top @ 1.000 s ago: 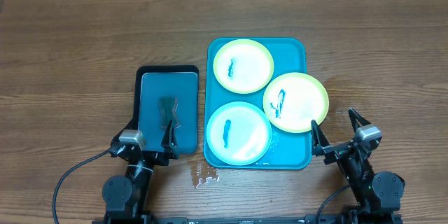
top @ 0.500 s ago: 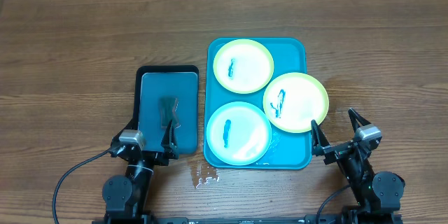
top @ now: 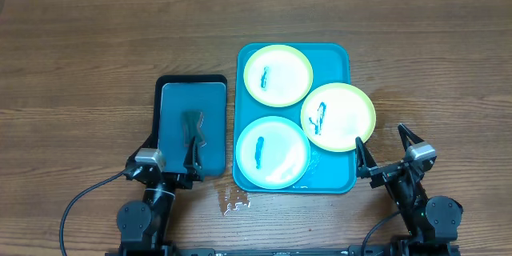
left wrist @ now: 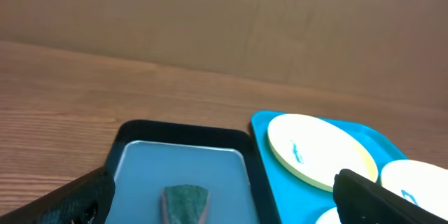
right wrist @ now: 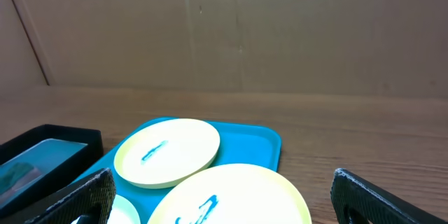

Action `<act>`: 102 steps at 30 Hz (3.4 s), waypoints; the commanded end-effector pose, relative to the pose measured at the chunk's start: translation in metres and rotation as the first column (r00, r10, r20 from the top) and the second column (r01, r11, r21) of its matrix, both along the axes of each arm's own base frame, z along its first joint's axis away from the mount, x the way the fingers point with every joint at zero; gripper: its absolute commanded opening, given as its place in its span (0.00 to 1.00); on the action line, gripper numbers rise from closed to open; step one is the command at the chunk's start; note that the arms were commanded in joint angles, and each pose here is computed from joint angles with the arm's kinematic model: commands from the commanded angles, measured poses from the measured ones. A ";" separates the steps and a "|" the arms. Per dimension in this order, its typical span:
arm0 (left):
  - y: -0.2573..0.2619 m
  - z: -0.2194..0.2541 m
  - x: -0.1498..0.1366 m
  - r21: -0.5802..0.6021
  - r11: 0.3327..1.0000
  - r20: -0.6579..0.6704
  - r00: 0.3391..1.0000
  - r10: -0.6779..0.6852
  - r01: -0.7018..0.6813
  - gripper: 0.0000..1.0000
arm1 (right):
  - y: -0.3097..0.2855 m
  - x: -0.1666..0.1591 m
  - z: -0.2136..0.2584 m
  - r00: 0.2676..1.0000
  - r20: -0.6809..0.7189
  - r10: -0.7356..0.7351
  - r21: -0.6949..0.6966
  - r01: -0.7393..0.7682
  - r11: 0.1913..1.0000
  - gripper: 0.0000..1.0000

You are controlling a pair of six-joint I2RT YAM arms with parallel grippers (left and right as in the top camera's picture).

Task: Clean dirty plates on tray and stack at the side

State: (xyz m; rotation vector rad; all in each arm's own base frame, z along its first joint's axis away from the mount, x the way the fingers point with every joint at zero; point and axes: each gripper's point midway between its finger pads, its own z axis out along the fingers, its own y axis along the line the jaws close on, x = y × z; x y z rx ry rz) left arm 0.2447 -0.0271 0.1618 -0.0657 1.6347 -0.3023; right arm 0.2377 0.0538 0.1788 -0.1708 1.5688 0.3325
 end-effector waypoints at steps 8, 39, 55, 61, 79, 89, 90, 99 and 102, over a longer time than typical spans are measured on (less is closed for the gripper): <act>-0.039 0.087 -0.022 -0.057 0.967 0.214 0.949 -0.230 0.247 1.00 | 0.018 -0.021 0.078 0.985 0.127 0.113 0.093 -0.126 0.988 1.00; 0.002 0.101 0.010 -0.026 0.997 -0.876 0.482 0.015 -0.078 0.92 | 0.097 -0.011 -0.134 0.233 -0.967 -0.107 -0.117 -0.031 0.993 0.68; -0.012 0.017 0.026 0.029 0.996 -0.947 0.316 0.054 -0.084 0.85 | 0.089 0.035 -0.181 0.241 -0.943 -0.229 -0.198 0.143 0.970 0.04; -0.009 -0.050 0.041 0.134 0.984 -0.970 0.189 0.154 -0.116 0.84 | 0.086 0.045 -0.178 0.277 -0.928 -0.249 -0.205 0.177 0.963 0.04; -0.018 -0.158 0.064 0.152 0.983 -0.987 -0.059 0.147 -0.103 0.04 | 0.084 0.041 -0.179 0.263 -0.930 -0.258 -0.218 0.169 0.961 0.04; -0.001 -0.130 0.077 0.245 0.967 -0.969 0.004 0.246 -0.074 0.04 | 0.082 0.037 -0.181 0.248 -0.932 -0.266 -0.229 0.166 0.959 0.05; -0.004 -0.137 0.074 0.234 0.970 -0.972 -0.001 0.234 -0.070 0.04 | 0.082 0.037 -0.181 0.248 -0.932 -0.266 -0.230 0.166 0.959 0.05; -0.013 -0.136 0.060 0.214 0.977 -0.975 -0.066 0.213 -0.018 0.04 | 0.082 0.037 -0.181 0.247 -0.932 -0.266 -0.230 0.166 0.959 0.06; -0.016 -0.103 0.077 0.209 0.978 -0.977 -0.042 0.208 -0.022 0.04 | 0.082 0.037 -0.181 0.247 -0.932 -0.266 -0.230 0.166 0.959 0.06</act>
